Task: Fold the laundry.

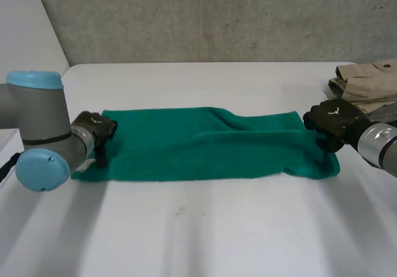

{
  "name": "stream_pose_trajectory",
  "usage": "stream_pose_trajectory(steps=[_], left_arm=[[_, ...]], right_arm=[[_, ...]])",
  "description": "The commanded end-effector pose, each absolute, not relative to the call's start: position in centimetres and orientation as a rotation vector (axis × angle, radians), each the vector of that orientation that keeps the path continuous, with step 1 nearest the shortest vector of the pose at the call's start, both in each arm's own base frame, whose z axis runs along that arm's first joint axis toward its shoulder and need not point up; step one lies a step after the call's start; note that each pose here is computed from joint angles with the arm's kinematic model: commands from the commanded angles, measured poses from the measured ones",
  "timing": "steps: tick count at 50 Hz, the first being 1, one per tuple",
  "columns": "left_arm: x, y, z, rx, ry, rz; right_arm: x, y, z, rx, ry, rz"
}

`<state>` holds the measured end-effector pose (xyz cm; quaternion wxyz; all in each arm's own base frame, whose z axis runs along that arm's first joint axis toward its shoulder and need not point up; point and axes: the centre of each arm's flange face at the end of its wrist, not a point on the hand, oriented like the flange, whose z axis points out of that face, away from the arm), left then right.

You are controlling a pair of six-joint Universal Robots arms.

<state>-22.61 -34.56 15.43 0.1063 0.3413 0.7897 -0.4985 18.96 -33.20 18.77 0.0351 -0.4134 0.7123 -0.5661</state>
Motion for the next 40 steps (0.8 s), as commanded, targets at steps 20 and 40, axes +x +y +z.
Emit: stream_pose_trajectory(steps=[20,40], left_arm=[[-22.7,-34.6,14.3,0.980,2.392,-1.346],[-22.0,-33.2,15.4,1.003,2.336,-1.290]], right_arm=[[19.2,-33.0,17.9,-1.336,2.191,-1.725],[18.9,-33.0,18.5,-1.325,2.192,-1.742]])
